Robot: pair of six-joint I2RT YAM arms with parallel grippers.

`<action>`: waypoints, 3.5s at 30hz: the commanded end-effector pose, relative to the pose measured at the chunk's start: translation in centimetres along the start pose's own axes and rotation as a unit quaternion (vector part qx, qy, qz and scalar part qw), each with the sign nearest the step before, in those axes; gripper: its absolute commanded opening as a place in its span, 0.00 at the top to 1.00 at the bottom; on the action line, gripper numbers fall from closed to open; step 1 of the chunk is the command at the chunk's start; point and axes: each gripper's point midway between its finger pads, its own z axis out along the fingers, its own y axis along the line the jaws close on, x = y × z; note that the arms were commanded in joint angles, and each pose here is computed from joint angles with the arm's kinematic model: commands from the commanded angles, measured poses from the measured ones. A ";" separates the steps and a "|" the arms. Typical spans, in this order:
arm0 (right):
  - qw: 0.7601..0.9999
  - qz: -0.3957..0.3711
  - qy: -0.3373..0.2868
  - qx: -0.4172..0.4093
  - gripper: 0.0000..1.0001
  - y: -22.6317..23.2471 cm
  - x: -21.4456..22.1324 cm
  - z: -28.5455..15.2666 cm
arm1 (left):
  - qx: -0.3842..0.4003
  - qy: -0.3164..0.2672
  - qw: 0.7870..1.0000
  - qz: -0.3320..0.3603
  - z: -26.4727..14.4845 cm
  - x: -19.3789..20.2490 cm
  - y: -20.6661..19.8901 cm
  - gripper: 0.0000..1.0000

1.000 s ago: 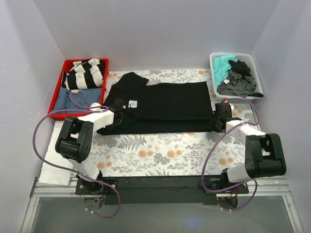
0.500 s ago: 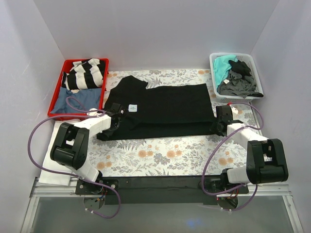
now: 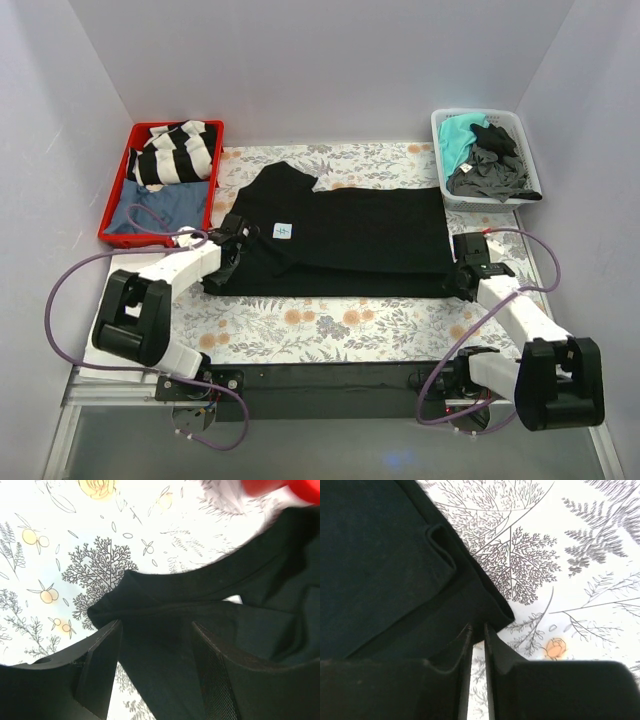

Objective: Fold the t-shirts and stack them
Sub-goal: Fold the flattened tshirt in 1/3 of the way

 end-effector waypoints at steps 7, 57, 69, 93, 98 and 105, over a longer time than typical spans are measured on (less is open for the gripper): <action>0.994 -0.023 -0.065 -0.080 0.73 3.4 -5.5 -4.8 | 0.089 -0.017 0.995 -0.047 -4.4 -3.9 -2.6 0.45; 0.982 -0.144 0.030 -0.116 0.73 7.9 2.9 -1.7 | 0.304 0.245 0.921 0.019 -9.4 9.9 -9.0 0.68; 0.983 -0.143 0.026 -0.111 0.73 7.7 2.8 -1.7 | 0.281 0.250 0.926 0.029 -7.9 11.1 -8.7 0.85; 0.984 -0.138 0.024 -0.107 0.74 7.4 2.9 -1.7 | 0.243 0.227 0.941 0.068 -6.2 11.1 -9.3 1.00; 0.984 -0.139 0.025 -0.108 0.74 7.6 2.8 -1.6 | 0.242 0.196 0.948 0.062 -7.2 9.3 -9.1 1.00; 0.984 -0.137 0.026 -0.111 0.75 7.7 2.9 -1.6 | 0.255 0.173 0.950 0.052 -8.9 7.8 -8.7 1.00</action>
